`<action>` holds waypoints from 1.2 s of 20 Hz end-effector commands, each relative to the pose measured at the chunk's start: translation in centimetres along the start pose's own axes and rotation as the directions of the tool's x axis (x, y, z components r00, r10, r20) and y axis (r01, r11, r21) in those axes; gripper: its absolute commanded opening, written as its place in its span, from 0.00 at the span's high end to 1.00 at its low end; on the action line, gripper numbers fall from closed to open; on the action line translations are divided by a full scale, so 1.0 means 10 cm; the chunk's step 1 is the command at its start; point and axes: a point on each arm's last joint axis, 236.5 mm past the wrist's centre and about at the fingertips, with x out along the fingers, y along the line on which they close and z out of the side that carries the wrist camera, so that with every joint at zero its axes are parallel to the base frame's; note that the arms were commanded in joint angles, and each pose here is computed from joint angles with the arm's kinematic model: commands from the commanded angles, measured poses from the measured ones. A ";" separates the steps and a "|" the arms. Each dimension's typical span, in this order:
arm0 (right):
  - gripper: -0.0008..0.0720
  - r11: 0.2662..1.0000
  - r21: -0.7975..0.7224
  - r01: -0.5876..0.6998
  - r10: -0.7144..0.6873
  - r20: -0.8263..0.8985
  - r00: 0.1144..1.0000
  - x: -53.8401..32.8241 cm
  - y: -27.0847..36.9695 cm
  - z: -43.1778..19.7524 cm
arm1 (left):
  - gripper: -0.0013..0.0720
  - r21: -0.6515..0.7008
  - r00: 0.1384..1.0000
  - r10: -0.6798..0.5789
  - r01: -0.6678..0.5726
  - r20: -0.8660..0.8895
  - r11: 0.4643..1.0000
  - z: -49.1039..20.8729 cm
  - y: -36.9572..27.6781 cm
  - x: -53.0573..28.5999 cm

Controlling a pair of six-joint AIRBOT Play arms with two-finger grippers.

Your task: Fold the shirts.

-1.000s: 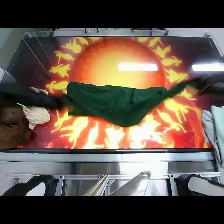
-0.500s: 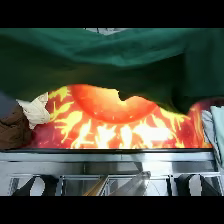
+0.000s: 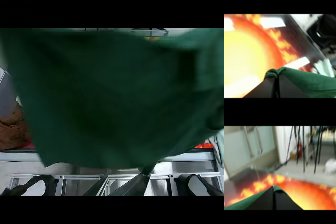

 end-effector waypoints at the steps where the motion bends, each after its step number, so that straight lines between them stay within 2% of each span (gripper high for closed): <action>1: 0.97 0.992 0.108 0.072 -0.035 -0.316 0.948 0.90 -0.78 -1.33 | 0.96 -0.201 0.982 -0.075 0.039 -0.172 0.979 -0.55 0.84 1.00; 6: 0.97 0.937 0.277 0.211 -0.070 -0.444 0.893 1.80 -1.83 -2.89 | 0.96 -0.414 0.952 -0.103 -0.027 -0.289 0.910 -1.17 2.33 1.95; 9: 0.97 0.900 0.342 0.270 -0.085 -0.470 0.878 2.04 -2.27 -3.47 | 0.96 -0.519 0.943 -0.111 -0.072 -0.313 0.852 -1.55 2.99 2.40; 10: 0.87 0.893 0.358 0.271 -0.081 -0.465 0.881 2.11 -2.36 -3.56 | 0.96 -0.535 0.944 -0.112 -0.076 -0.311 0.841 -1.62 3.13 2.49; 11: 0.52 0.895 0.356 0.269 -0.083 -0.460 0.884 2.16 -2.42 -3.56 | 0.66 -0.543 0.950 -0.097 -0.084 -0.297 0.836 -1.61 3.23 2.55; 12: 0.35 0.899 0.348 0.267 -0.091 -0.447 0.890 2.17 -2.47 -3.49 | 0.25 -0.550 0.959 -0.075 -0.091 -0.273 0.830 -1.52 3.32 2.52; 13: 0.35 0.902 0.341 0.265 -0.098 -0.436 0.895 2.14 -2.51 -3.38 | 0.01 -0.544 0.969 -0.046 -0.097 -0.242 0.834 -1.39 3.40 2.45; 16: 0.36 0.857 0.427 0.288 -0.080 -0.443 0.893 1.71 -2.60 -3.06 | 0.02 -0.546 0.981 0.017 -0.121 -0.191 0.829 -1.11 3.50 1.96; 17: 0.37 0.842 0.465 0.272 -0.027 -0.467 0.884 1.50 -2.55 -3.02 | 0.02 -0.548 0.977 0.026 -0.142 -0.214 0.824 -1.13 3.50 1.72; 18: 0.40 0.823 0.512 0.246 0.047 -0.492 0.869 1.28 -2.44 -3.02 | 0.07 -0.542 0.963 0.033 -0.180 -0.269 0.821 -1.25 3.49 1.50; 19: 0.49 0.791 0.573 0.216 0.144 -0.517 0.844 1.05 -2.26 -3.06 | 0.15 -0.539 0.934 0.022 -0.224 -0.356 0.812 -1.47 3.45 1.26; 21: 0.49 0.697 0.688 0.199 0.306 -0.537 0.786 0.66 -1.89 -3.25 | 0.17 -0.542 0.850 -0.004 -0.332 -0.526 0.772 -2.03 3.35 0.88; 24: 0.49 0.594 0.770 0.235 0.386 -0.529 0.756 0.31 -1.42 -3.61 | 0.17 -0.549 0.741 -0.047 -0.452 -0.670 0.703 -2.88 3.11 0.59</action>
